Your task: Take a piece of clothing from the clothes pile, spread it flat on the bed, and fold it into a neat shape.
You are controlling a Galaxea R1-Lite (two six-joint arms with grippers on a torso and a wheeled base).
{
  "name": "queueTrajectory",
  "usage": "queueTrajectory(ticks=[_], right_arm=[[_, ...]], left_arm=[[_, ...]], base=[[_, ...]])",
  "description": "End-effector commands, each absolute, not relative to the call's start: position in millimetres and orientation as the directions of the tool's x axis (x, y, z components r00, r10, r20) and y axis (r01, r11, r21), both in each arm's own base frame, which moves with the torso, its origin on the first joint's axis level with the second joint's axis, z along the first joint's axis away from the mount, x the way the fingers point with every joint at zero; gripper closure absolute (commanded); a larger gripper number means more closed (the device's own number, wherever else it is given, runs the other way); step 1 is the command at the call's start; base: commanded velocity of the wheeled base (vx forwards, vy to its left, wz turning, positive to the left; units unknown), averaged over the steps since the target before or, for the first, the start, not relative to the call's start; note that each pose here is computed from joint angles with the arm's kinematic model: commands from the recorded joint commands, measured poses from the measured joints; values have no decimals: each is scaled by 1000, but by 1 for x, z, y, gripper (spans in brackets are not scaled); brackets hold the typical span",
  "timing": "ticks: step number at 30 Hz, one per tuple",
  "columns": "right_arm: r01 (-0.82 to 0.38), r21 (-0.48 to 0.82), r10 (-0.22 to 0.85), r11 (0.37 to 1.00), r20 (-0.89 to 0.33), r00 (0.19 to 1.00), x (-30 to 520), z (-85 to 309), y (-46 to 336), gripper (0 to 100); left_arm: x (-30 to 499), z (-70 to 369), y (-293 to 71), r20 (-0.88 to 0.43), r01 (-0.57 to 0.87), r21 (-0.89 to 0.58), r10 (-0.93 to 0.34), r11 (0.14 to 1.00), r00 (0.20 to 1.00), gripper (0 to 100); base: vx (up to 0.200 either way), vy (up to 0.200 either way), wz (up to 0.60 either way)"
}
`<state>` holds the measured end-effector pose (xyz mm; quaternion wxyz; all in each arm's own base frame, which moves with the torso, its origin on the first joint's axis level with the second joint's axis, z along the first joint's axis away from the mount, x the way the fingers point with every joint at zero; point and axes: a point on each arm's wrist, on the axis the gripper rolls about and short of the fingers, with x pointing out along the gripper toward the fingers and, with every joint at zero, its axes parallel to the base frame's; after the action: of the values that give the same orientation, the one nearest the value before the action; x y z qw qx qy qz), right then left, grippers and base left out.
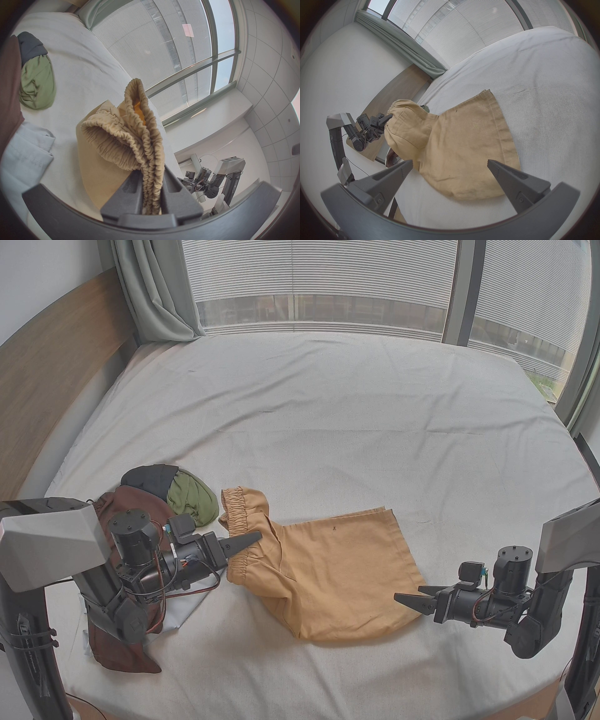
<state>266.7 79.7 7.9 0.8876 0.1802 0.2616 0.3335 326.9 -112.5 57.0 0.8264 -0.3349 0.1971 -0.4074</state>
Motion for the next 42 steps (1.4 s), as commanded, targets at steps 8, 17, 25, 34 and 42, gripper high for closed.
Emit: queueTrajectory(ticks=[8, 17, 25, 34, 42], right_arm=[[-499, 491, 683, 714, -332, 650, 268, 11, 78, 0], [-513, 484, 685, 709, -300, 663, 269, 21, 78, 0], [-510, 489, 680, 707, -272, 681, 274, 28, 76, 0], [-514, 494, 677, 701, -235, 698, 278, 37, 75, 0], [-515, 494, 676, 701, -230, 700, 280, 38, 75, 0]], left_arm=[[335, 57, -137, -25, 553, -736, -832, 390, 554, 100], [335, 64, -159, 14, 549, -776, -862, 310, 506, 100], [336, 64, -180, 35, 534, -809, -885, 248, 464, 100], [342, 39, -203, 16, 526, -819, -906, 231, 423, 100], [349, 23, -223, 19, 494, -847, -920, 194, 392, 100]], base=[[0, 0, 0], [0, 0, 0], [0, 0, 0], [0, 0, 0], [0, 0, 0]])
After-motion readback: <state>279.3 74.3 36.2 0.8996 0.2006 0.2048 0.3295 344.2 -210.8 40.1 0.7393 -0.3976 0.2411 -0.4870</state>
